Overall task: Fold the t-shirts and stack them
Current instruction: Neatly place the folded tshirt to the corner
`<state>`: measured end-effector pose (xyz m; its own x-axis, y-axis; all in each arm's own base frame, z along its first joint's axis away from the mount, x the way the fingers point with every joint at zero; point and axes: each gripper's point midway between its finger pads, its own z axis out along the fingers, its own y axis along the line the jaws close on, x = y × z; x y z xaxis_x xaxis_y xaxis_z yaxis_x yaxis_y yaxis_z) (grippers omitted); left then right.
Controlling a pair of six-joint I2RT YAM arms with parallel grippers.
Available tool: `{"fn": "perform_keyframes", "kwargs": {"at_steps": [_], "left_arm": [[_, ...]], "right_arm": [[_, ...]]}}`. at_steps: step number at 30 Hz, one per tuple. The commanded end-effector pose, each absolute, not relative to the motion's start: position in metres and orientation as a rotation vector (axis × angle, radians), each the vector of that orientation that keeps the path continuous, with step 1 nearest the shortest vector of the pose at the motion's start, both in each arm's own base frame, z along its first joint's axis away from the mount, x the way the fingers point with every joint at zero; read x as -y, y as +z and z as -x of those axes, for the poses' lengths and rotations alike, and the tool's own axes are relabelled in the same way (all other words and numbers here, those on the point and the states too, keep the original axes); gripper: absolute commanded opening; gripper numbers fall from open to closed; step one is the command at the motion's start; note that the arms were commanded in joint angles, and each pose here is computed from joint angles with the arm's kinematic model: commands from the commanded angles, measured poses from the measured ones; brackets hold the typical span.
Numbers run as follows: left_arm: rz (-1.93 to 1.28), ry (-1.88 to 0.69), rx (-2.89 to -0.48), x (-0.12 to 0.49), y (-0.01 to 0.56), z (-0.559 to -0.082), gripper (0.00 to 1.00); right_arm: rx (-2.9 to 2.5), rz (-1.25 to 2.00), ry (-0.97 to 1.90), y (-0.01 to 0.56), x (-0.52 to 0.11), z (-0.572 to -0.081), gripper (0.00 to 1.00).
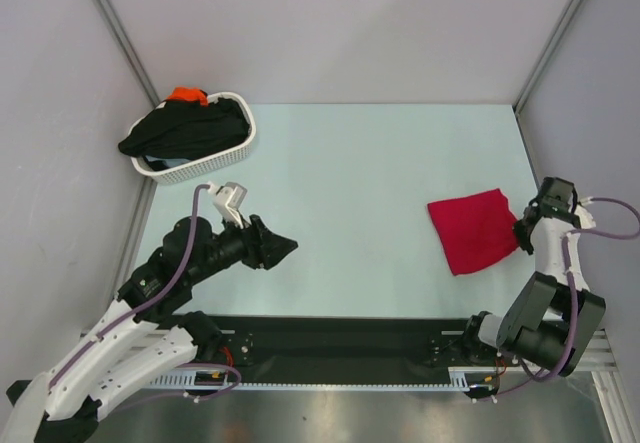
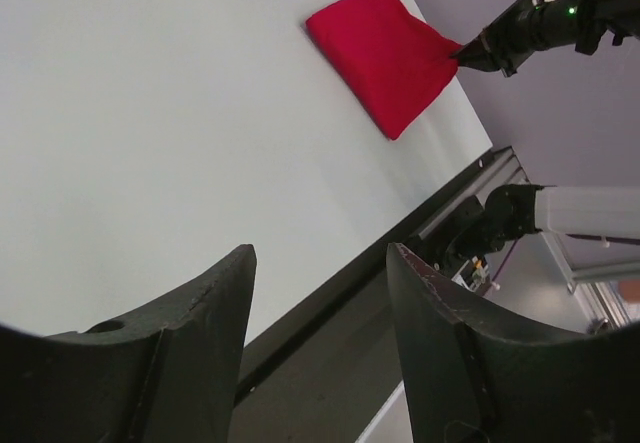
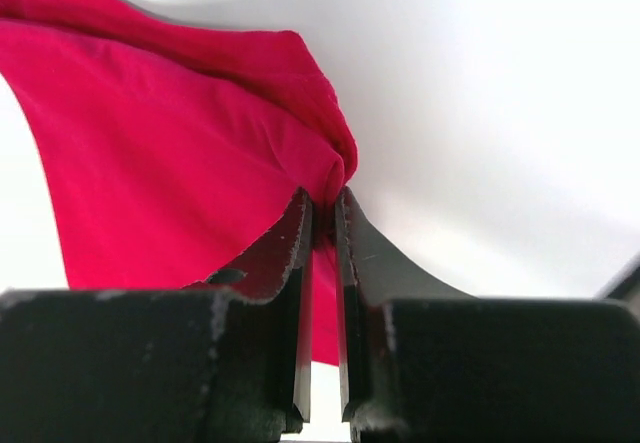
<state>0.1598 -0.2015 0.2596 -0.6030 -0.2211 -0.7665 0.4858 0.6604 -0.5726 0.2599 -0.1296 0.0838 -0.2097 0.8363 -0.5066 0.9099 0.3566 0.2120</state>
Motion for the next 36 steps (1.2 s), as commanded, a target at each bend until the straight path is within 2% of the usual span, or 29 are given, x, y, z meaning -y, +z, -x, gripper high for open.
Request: {"fn": "perform_keyframes", "kwargs": {"at_steps": [1,14,36], "left_arm": [[-0.312,-1.047,-1.955,0.207,0.263,-0.15,0.61],[-0.472,-1.044,-1.955,0.22,0.268,-0.149,0.61],[-0.498,-1.004,-1.922,0.213,0.27,-0.148,0.62]], "right_arm": [[-2.062,-1.585,-0.36,0.084,0.158,-0.222,0.0],[-2.042,-1.68,-0.491,0.095,0.188,-0.168,0.0],[-2.001,-1.772,-0.592,0.12,0.197,-0.142,0.0]]}}
